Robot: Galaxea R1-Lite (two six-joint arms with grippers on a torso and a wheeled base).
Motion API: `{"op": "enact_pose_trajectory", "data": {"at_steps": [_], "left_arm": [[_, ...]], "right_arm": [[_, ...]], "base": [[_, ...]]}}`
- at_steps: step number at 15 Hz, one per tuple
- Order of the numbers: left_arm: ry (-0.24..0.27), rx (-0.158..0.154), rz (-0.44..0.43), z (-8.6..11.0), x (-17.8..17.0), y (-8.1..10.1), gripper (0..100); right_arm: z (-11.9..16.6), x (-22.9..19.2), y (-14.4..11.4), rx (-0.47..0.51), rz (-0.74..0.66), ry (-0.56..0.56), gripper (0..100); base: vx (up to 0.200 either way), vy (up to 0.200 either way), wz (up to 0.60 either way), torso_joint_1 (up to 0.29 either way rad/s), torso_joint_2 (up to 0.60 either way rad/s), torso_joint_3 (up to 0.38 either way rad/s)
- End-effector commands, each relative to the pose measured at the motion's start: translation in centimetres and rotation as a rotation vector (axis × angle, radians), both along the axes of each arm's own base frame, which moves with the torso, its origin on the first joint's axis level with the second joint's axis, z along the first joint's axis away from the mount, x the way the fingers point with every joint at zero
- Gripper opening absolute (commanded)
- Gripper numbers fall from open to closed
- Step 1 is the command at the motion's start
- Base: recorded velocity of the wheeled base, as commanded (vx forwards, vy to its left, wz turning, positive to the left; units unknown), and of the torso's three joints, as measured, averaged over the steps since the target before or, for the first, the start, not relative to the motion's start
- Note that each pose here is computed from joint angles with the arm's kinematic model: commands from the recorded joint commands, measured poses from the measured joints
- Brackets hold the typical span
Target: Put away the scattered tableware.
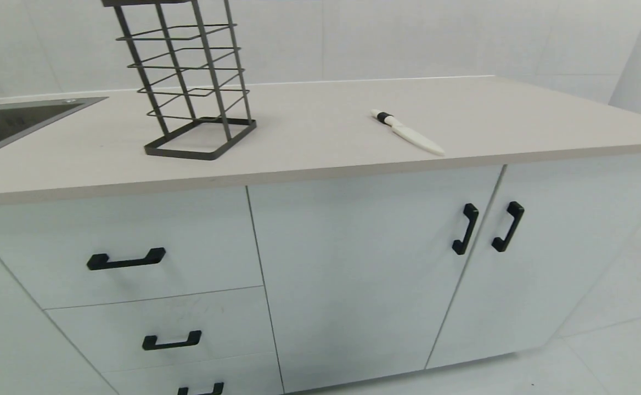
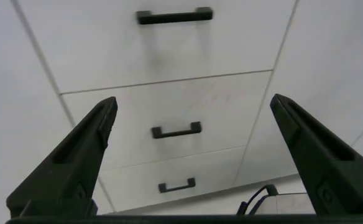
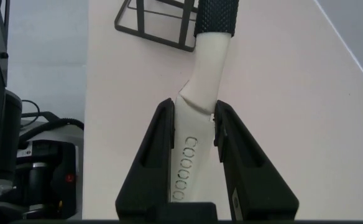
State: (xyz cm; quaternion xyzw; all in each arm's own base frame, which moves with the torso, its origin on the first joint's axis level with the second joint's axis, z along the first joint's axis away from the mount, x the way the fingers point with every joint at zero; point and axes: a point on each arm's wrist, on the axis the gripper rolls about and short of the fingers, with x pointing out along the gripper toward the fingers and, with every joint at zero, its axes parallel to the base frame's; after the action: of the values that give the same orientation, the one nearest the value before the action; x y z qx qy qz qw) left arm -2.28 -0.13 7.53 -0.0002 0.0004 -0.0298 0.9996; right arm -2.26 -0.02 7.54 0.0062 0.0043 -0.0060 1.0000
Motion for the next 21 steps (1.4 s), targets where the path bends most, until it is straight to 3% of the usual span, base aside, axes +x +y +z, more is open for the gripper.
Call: {"op": "enact_pose_trajectory", "data": {"at_steps": [1, 3, 11, 15, 21], "left_arm": [[-0.002, -0.001, 0.000, 0.03, 0.00, 0.00, 100], [-0.002, -0.001, 0.000, 0.03, 0.00, 0.00, 100], [-0.001, 0.000, 0.000, 0.02, 0.00, 0.00, 100], [-0.002, -0.003, -0.002, 0.03, 0.00, 0.00, 100], [-0.004, -0.003, -0.002, 0.05, 0.00, 0.00, 100]], "right_arm": [[0.04, 0.00, 0.00, 0.000, 0.000, 0.000, 100], [0.00, 0.02, 0.00, 0.000, 0.001, 0.002, 100], [0.00, 0.02, 0.00, 0.000, 0.000, 0.002, 100], [0.00, 0.02, 0.00, 0.000, 0.000, 0.002, 100], [0.00, 0.02, 0.00, 0.000, 0.000, 0.002, 100]], "base": [[0.000, -0.200, 0.00, -0.002, 0.00, 0.007], [0.000, -0.200, 0.00, 0.000, 0.00, -0.002], [0.000, 0.000, 0.60, -0.001, 0.00, 0.001], [0.000, 0.000, 0.00, 0.000, 0.00, 0.000], [0.200, 0.000, 0.00, 0.210, -0.14, -0.118]]}}
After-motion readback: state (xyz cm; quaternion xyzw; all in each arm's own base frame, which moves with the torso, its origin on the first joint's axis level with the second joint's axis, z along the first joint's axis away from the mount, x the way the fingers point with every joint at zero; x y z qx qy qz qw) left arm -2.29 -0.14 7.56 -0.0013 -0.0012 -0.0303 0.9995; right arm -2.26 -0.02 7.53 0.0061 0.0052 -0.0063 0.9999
